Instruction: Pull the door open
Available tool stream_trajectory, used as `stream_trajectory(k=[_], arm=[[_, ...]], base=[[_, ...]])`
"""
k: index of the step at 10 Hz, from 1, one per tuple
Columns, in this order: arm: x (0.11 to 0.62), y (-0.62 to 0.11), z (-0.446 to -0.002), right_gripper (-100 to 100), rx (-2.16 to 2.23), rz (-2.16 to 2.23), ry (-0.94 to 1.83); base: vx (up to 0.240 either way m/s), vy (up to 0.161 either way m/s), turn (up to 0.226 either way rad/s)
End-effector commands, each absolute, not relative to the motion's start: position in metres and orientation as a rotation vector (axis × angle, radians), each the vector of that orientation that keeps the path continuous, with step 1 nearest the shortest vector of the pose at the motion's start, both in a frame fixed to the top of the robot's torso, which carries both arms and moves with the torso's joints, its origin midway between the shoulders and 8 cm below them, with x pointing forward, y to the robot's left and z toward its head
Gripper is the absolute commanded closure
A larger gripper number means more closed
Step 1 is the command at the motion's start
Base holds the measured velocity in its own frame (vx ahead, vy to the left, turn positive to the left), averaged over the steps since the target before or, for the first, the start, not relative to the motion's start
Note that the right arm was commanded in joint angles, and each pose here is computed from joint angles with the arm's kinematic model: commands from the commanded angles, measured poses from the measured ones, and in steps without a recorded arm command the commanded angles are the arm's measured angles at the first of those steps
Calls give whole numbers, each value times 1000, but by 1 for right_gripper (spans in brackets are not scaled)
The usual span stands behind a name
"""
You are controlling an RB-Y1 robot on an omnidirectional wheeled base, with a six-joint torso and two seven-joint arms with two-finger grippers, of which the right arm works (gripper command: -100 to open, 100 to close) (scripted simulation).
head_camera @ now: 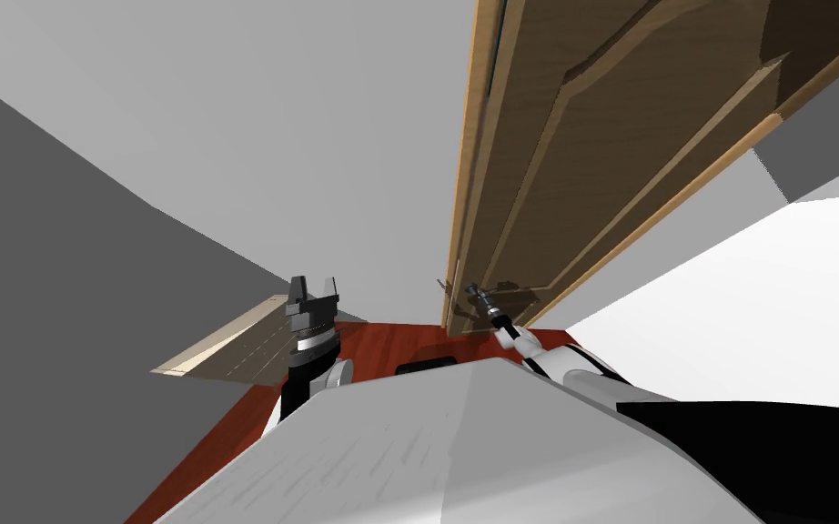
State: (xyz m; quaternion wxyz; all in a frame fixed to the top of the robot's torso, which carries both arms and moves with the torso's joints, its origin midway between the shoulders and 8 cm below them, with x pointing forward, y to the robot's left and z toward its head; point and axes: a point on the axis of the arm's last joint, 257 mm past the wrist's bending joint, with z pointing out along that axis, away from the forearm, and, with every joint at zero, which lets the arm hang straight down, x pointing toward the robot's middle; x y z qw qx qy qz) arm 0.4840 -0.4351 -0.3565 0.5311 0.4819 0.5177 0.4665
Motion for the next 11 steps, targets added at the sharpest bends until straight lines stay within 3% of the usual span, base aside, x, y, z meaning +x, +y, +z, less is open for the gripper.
stream_trajectory(k=[1,11], arm=[[482,-432,-355,100,1135,1130,1249],[458,-414,-355,100,1057,1236,1350]], base=[[-157,-79,65],[-180,-70,59]])
